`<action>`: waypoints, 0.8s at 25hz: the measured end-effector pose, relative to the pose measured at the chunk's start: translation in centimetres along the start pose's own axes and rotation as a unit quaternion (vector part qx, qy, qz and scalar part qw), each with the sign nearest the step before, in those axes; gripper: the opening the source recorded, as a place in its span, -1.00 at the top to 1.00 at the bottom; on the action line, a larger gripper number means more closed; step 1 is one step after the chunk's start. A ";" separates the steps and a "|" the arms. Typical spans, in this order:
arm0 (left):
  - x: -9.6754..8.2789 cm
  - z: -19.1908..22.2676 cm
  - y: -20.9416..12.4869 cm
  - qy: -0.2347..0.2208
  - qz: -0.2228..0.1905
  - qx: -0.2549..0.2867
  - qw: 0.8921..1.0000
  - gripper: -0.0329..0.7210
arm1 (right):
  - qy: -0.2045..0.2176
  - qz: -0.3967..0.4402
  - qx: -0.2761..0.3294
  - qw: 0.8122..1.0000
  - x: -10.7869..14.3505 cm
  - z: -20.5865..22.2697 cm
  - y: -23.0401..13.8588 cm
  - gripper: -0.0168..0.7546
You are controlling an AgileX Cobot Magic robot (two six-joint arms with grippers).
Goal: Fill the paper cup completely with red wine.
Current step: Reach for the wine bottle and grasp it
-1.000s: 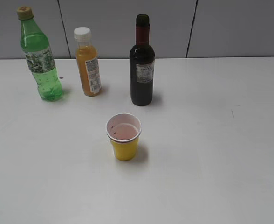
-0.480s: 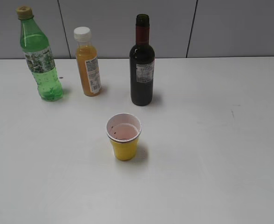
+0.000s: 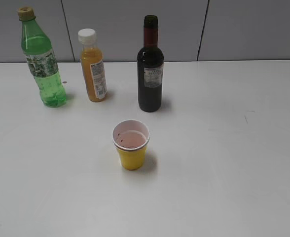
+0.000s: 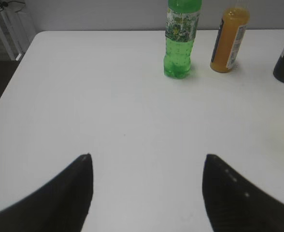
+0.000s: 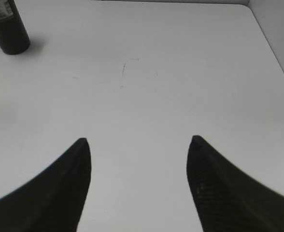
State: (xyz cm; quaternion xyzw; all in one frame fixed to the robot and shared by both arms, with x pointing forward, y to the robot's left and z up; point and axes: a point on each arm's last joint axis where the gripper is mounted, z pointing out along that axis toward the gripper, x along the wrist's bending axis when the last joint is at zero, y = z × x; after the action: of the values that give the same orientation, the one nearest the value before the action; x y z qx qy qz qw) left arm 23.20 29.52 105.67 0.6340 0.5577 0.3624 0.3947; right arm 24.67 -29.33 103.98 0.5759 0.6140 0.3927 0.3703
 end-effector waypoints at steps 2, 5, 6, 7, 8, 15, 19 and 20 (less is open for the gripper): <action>0.0 -0.2 0.3 0.001 0.001 -0.012 1.000 -0.54 | 0.000 0.000 0.000 1.000 0.0 0.0 0.0 -0.28; 0.1 -0.4 1.1 0.006 0.001 -0.049 0.999 -0.62 | 0.001 0.000 0.000 1.000 0.0 0.0 0.0 -0.28; 0.1 -0.4 1.5 0.007 0.001 -0.066 0.998 -0.63 | 0.001 0.000 0.000 1.000 0.0 0.0 0.0 -0.28; 0.2 -0.3 1.8 0.009 0.003 -0.077 0.997 -0.64 | 0.001 0.001 0.000 1.000 0.0 0.0 0.0 -0.28; 0.3 0.1 2.6 0.012 0.013 -0.092 0.996 -0.65 | 0.001 0.001 0.000 1.000 0.0 0.0 0.0 -0.28; 0.3 2.8 5.2 0.000 0.042 -0.094 0.995 -0.65 | 0.001 0.001 0.000 1.000 0.0 0.0 0.0 -0.28; 0.8 5.8 7.2 0.006 0.033 -0.102 0.994 -0.65 | 0.001 0.001 0.000 1.000 0.0 0.0 0.0 -0.28; 0.9 6.6 7.7 0.010 0.032 -0.106 0.994 -0.65 | 0.001 0.001 0.000 1.000 0.0 0.0 0.0 -0.28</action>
State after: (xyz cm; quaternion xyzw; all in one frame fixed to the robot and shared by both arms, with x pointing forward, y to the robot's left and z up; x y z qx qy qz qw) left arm 32.53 29.28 109.86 0.6024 0.4991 0.4386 0.4423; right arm 24.67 -29.31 103.98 0.5759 0.6139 0.3938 0.3693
